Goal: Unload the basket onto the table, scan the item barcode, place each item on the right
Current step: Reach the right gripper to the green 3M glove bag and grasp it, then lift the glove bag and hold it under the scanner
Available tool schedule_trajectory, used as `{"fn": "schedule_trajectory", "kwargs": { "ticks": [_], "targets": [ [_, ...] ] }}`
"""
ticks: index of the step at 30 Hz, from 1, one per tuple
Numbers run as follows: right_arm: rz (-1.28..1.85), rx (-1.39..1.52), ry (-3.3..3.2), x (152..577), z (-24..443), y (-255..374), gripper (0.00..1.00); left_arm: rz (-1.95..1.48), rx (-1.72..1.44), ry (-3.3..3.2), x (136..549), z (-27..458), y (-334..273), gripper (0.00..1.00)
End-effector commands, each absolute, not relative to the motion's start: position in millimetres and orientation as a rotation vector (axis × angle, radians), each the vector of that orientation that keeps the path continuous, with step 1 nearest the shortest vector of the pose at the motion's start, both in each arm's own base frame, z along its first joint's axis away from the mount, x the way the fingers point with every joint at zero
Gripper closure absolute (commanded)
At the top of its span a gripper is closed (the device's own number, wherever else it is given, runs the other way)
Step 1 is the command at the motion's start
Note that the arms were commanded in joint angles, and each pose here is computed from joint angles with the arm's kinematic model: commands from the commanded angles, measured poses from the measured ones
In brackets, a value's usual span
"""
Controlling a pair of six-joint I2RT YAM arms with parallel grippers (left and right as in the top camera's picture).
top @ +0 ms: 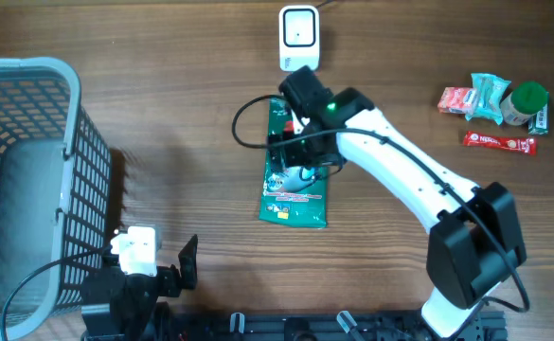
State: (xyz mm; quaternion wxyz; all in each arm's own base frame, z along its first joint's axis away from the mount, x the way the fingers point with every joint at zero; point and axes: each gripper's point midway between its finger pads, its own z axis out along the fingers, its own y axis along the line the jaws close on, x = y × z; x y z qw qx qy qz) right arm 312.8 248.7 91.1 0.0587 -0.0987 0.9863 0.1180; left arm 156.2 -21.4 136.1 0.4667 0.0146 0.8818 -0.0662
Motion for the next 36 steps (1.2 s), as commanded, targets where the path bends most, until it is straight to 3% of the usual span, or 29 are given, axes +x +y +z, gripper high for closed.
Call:
{"fn": "schedule_trajectory", "kwargs": {
  "ticks": [1, 4, 10, 11, 12, 13, 14, 17, 19, 21, 24, 28, 32, 35, 36],
  "targets": [
    [0.282, -0.157, 2.943, 323.9, 73.4, 261.2, 0.00, -0.172, 0.031, 2.155, 156.6, 137.7, -22.2, 0.00],
    [0.154, -0.085, 2.865, 338.8, 43.4, 277.5, 0.00, -0.172, 0.031, 2.155, 156.6, 137.7, -22.2, 0.00],
    [-0.065, 0.454, 2.941, 326.0, -35.5, 255.7, 0.02, -0.172, 0.031, 2.155, 156.6, 137.7, -22.2, 0.00],
    [-0.072, 0.453, 2.986, 318.7, -48.2, 256.4, 0.14, -0.172, 0.031, 2.155, 156.6, 137.7, -22.2, 0.00],
    [-0.038, 0.429, 3.064, 307.1, -61.2, 262.4, 0.41, -0.172, 0.031, 2.155, 156.6, 137.7, -22.2, 0.00],
    [0.115, 0.363, 3.163, 294.9, -65.3, 282.1, 0.92, -0.172, 0.031, 2.155, 156.6, 137.7, -22.2, 0.00],
    [0.241, 0.291, 3.203, 290.5, -63.3, 297.0, 0.96, -0.172, 0.031, 2.155, 156.6, 137.7, -22.2, 0.00],
    [0.599, -0.004, 3.210, 291.6, -25.6, 340.4, 0.95, -0.172, 0.031, 2.155, 156.6, 137.7, -22.2, 0.00],
    [0.952, -0.352, 3.060, 293.1, 48.6, 368.5, 0.95, -0.172, 0.031, 2.155, 156.6, 137.7, -22.2, 0.00],
    [1.223, -0.484, 2.907, 288.9, 120.6, 369.7, 0.96, -0.172, 0.031, 2.155, 156.6, 137.7, -22.2, 0.00],
    [1.602, -0.340, 2.839, 281.3, 206.6, 331.1, 0.96, -0.172, 0.031, 2.155, 156.6, 137.7, -22.2, 0.00],
    [2.283, -0.291, 2.650, 261.1, 276.3, 304.9, 0.96, -0.172, 0.031, 2.155, 156.6, 137.7, -22.2, 0.00],
    [2.470, 0.153, 2.854, 254.1, 289.4, 302.0, 0.96, -0.172, 0.031, 2.155, 156.6, 137.7, -22.2, 0.00],
    [2.613, 0.185, 2.822, 250.6, 303.9, 300.3, 0.96, -0.172, 0.031, 2.155, 156.6, 137.7, -22.2, 0.00],
    [2.616, 0.432, 2.939, 250.7, 304.0, 300.3, 0.96, -0.172, 0.031, 2.155, 156.6, 137.7, -22.2, 0.00]
  ]
}}
